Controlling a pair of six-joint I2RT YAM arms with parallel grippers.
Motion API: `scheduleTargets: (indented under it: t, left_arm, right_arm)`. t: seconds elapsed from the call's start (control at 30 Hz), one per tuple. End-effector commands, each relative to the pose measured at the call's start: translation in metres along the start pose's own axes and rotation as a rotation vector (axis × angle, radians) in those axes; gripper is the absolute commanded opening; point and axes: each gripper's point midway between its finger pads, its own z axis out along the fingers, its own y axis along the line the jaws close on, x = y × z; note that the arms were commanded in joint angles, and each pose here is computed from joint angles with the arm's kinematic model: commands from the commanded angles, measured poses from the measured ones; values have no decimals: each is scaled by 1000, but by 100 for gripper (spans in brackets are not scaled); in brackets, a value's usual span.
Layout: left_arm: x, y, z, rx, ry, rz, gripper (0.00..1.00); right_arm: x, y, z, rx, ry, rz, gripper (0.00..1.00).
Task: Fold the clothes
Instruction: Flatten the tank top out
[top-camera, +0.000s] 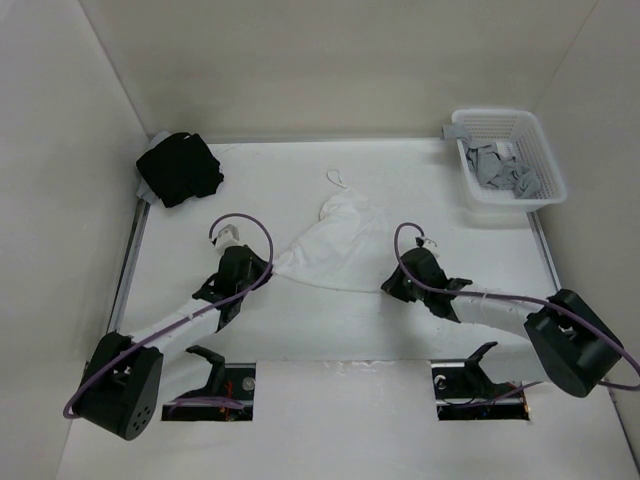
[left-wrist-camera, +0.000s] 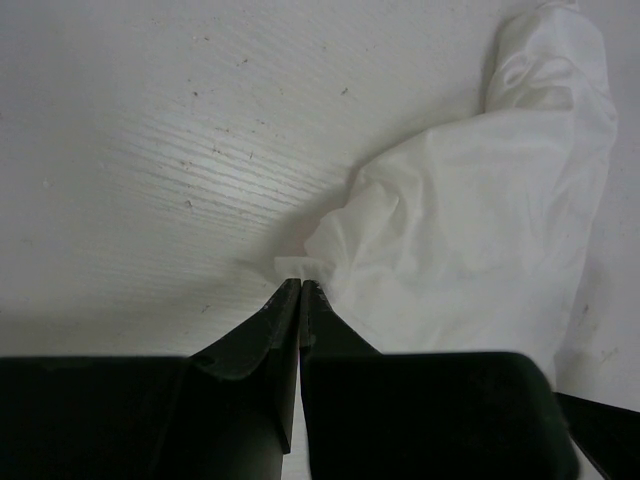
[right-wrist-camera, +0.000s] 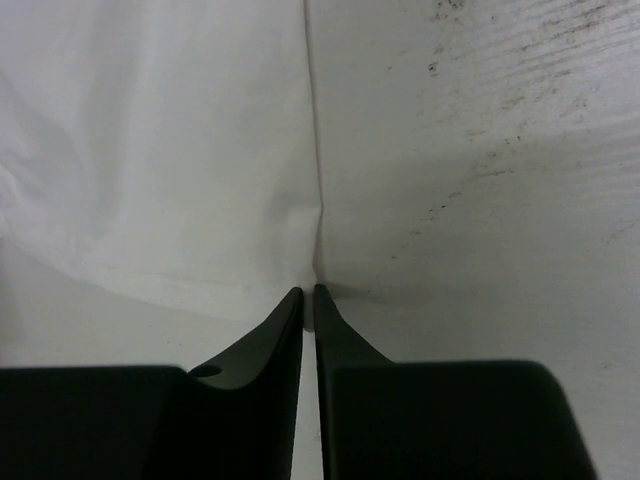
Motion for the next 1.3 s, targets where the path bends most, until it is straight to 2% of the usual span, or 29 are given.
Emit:
scheduleTargets:
  t: [0.0, 0.07, 0.23, 0.3, 0.47, 0.63, 0.73, 0.87, 1.0, 1.1, 1.27]
  left_arm:
    - [-11, -11, -4, 48, -38, -8, 1]
    - [-24, -26, -12, 88, -70, -7, 0]
    - [-87, -78, -58, 203, -216, 4, 0]
    - [-129, -100, -97, 249, -331, 7, 0]
    - [-190, -133, -181, 353, -519, -30, 0]
    - [-243, -155, -259, 422, -712, -45, 0]
    - [-257, -160, -278, 431, -761, -47, 0]
    - [-250, -159, -262, 402, -742, -39, 0]
    - [-239, -150, -218, 303, -714, -9, 0]
    - [-251, -140, -178, 189, -747, 4, 0]
    - [-280, -168, -114, 190, -720, -17, 0]
  right_arm:
    - [-13, 9, -4, -43, -52, 20, 5]
    - [-30, 20, -17, -75, -122, 14, 3]
    - [-79, 58, -91, -179, -290, -40, 2]
    - [-105, 73, -141, -230, -384, -63, 2]
    - [-152, 105, -245, -344, -555, -116, 2]
    - [-182, 138, -318, -444, -673, -167, 2]
    - [-193, 157, -344, -475, -715, -205, 2]
    - [-195, 176, -332, -461, -719, -261, 3]
    - [-203, 185, -282, -419, -697, -277, 3]
    - [-228, 183, -235, -386, -675, -252, 3]
    - [-289, 191, -190, -413, -648, -158, 3]
